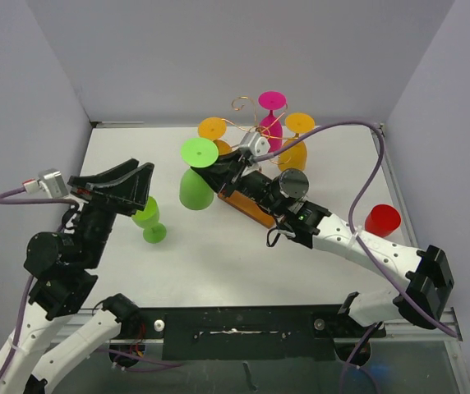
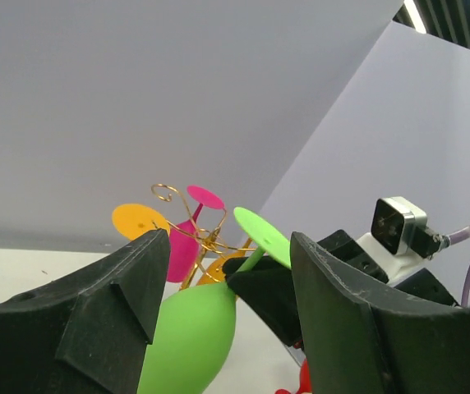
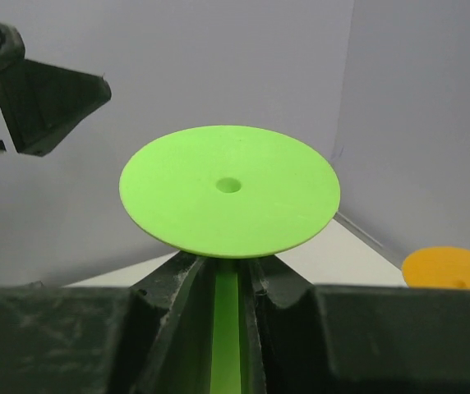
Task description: Place the wine glass upside down on the wine glass rack
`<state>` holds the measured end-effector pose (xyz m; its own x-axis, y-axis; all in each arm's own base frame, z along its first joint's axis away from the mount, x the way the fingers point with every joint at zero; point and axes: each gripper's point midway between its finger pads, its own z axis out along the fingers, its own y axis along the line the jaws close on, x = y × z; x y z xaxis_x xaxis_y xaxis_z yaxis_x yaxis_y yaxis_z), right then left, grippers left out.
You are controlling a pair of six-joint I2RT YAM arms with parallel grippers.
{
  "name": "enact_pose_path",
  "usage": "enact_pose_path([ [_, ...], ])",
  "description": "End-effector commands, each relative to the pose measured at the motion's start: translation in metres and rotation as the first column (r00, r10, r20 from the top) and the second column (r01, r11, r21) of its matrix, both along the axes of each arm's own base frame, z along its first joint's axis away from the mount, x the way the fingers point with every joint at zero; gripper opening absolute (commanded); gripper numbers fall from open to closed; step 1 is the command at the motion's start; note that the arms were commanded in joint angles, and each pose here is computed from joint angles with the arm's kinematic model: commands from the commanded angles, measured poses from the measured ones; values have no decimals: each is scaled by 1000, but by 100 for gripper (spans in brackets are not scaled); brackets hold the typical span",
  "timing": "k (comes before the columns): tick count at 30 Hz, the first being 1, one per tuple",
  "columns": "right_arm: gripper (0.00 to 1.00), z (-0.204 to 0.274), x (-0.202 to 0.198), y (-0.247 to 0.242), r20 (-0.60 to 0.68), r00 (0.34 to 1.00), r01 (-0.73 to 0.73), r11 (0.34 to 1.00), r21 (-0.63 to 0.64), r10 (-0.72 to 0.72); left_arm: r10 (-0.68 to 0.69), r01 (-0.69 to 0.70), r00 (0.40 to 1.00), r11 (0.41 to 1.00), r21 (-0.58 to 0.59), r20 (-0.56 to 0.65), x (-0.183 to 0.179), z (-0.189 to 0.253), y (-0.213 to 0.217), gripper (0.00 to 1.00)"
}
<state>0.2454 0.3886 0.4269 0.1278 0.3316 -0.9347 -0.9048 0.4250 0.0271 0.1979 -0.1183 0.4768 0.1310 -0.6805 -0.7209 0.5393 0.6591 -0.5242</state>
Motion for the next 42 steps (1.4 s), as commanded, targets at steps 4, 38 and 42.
enact_pose_path([
  [4, 0, 20, -8, -11, 163, 986, 48, 999, -12, -45, -110, 96, 981, 991, -91, -163, 22, -12, -30, 59],
  [38, 0, -3, 1, 10, 124, 992, 29, 999, -28, -25, -201, 100, 952, 918, -384, -233, 37, -23, -35, 56],
  [42, 0, -1, -7, 19, 144, 989, -24, 999, -38, 29, -210, 96, 942, 916, -389, -263, 41, -29, -39, 56],
])
